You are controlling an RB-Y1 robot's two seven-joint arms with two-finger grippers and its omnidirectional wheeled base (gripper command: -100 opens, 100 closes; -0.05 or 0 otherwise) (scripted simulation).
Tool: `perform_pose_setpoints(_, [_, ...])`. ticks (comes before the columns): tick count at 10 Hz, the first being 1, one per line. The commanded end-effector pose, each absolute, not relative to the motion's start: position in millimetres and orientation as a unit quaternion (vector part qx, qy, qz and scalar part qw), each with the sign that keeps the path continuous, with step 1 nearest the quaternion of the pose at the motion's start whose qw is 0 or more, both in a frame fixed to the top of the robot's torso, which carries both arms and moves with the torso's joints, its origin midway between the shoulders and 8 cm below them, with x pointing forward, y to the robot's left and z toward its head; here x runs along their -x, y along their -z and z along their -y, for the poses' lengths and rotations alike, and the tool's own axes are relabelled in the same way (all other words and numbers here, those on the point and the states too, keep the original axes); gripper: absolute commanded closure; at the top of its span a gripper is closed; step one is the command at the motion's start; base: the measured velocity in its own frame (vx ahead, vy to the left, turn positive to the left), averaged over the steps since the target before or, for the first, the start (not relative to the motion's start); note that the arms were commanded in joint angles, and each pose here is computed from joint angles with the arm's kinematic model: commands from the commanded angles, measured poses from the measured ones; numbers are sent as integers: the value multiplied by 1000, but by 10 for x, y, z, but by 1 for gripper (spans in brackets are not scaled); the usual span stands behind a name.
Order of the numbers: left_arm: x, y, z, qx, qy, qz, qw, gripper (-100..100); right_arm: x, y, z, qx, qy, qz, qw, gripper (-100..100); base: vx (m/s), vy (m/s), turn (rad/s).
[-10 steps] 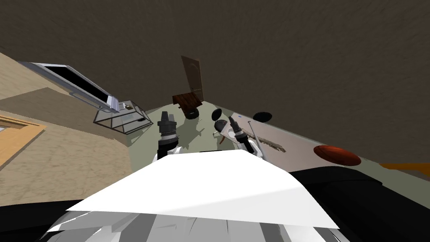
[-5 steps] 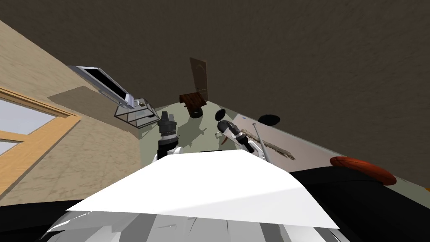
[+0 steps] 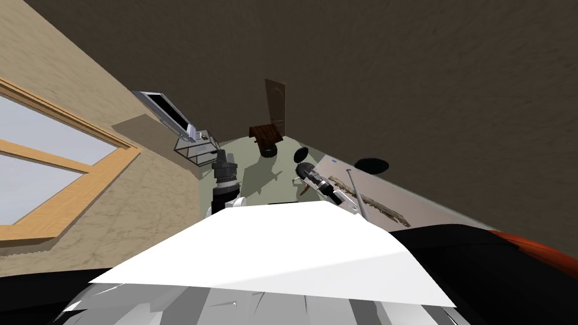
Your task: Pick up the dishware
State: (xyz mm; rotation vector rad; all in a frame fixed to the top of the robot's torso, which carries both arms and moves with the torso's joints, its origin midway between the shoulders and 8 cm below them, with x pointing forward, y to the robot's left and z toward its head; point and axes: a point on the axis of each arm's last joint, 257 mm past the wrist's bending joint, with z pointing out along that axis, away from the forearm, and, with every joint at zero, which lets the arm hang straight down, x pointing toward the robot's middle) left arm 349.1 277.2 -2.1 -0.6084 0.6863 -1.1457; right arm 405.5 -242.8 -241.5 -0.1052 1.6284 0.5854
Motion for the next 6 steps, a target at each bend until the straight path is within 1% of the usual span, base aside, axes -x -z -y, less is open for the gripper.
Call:
perform_pose_setpoints(1, [-3491,21,-2772,278,523,-313,743,0,-3997,2732,2583,85,-214,-745,626,-100,-3,32,275])
perform_pose_setpoints(2, [-3491,21,-2772,278,523,-313,743,0,-3983,2836,2679,84,-205,-754,618,-100,1,20,97])
perform_pose_setpoints(3, [-3491,22,-2773,278,523,-313,743,0,-3930,3076,2839,107,-174,-775,599,-100,-3,33,194])
perform_pose_setpoints(4, [-3491,21,-2772,278,523,-313,743,0,-3926,3096,2856,106,-172,-776,597,-100,-2,21,84])
perform_pose_setpoints(5, [-3491,22,-2773,278,523,-313,743,0,-3865,3299,3005,130,-145,-793,578,-100,-2,21,143])
perform_pose_setpoints(6, [-3491,22,-2772,278,523,-313,743,0,-3852,3348,3052,128,-141,-796,574,-100,-2,17,104])
